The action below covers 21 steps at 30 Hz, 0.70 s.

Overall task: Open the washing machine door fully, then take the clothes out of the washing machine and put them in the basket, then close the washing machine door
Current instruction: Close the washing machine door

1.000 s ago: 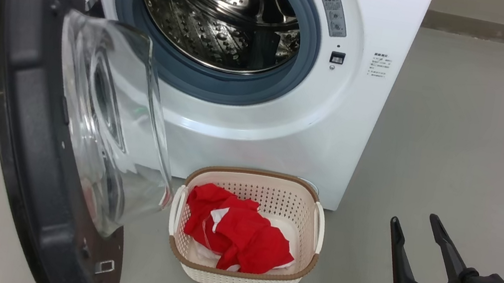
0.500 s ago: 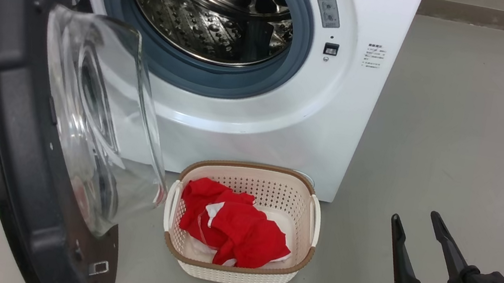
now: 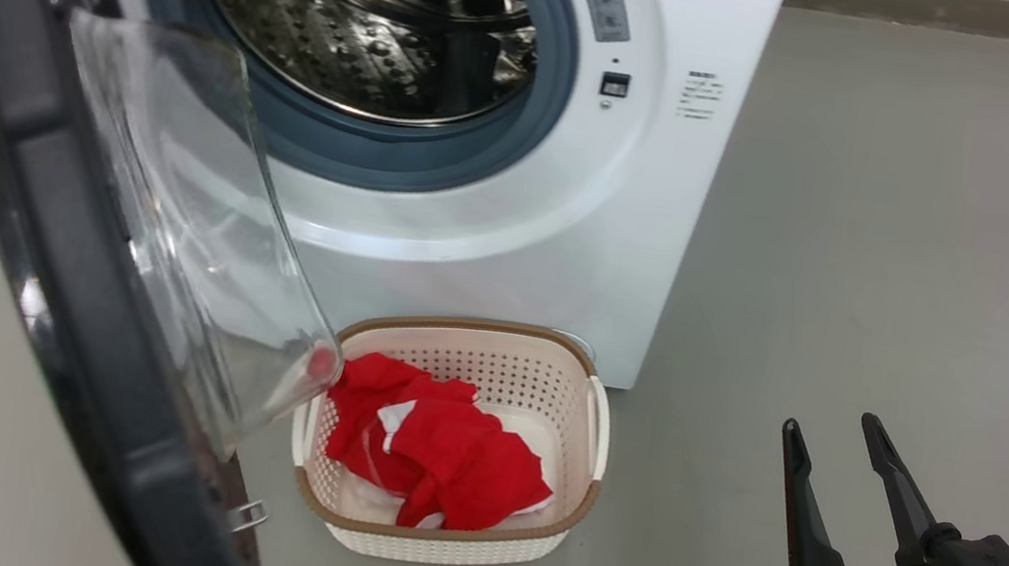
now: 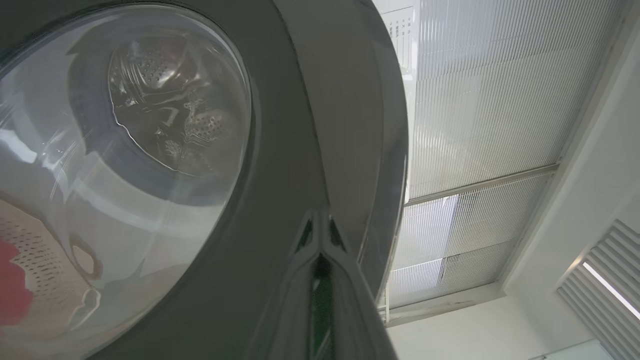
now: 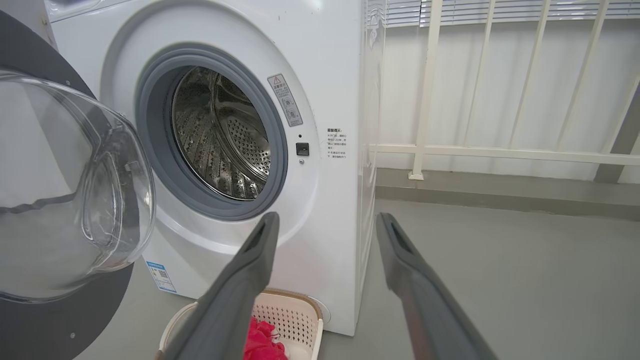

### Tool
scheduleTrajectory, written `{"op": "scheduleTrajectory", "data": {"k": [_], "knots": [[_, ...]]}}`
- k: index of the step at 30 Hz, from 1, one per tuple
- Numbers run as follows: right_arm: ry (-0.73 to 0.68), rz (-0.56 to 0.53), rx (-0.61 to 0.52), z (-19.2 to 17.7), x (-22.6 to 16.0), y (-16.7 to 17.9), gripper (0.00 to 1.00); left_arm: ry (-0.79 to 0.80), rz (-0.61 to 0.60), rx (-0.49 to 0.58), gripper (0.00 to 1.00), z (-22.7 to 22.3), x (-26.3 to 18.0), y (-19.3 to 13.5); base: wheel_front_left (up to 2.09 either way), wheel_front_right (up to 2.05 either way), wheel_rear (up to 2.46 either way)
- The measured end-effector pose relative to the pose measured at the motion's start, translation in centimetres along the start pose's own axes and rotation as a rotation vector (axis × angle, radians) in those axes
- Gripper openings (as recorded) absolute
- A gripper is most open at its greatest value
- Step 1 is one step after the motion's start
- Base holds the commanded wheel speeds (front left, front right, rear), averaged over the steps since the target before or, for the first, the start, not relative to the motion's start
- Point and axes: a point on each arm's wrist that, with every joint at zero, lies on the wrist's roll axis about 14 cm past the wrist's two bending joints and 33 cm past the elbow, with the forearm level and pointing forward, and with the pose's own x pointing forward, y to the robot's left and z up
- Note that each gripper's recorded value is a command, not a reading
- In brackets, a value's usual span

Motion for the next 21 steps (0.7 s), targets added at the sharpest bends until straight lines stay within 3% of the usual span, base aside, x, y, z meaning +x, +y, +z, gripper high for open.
{"op": "scheduleTrajectory", "data": {"k": [21], "knots": [[-0.007,-0.166,-0.001,0.5,-3.2,-5.0,1.0,0.171,-0.031,-0.073,0.0,-7.0,5.0,0.9,0.0,0.0,0.0]]}}
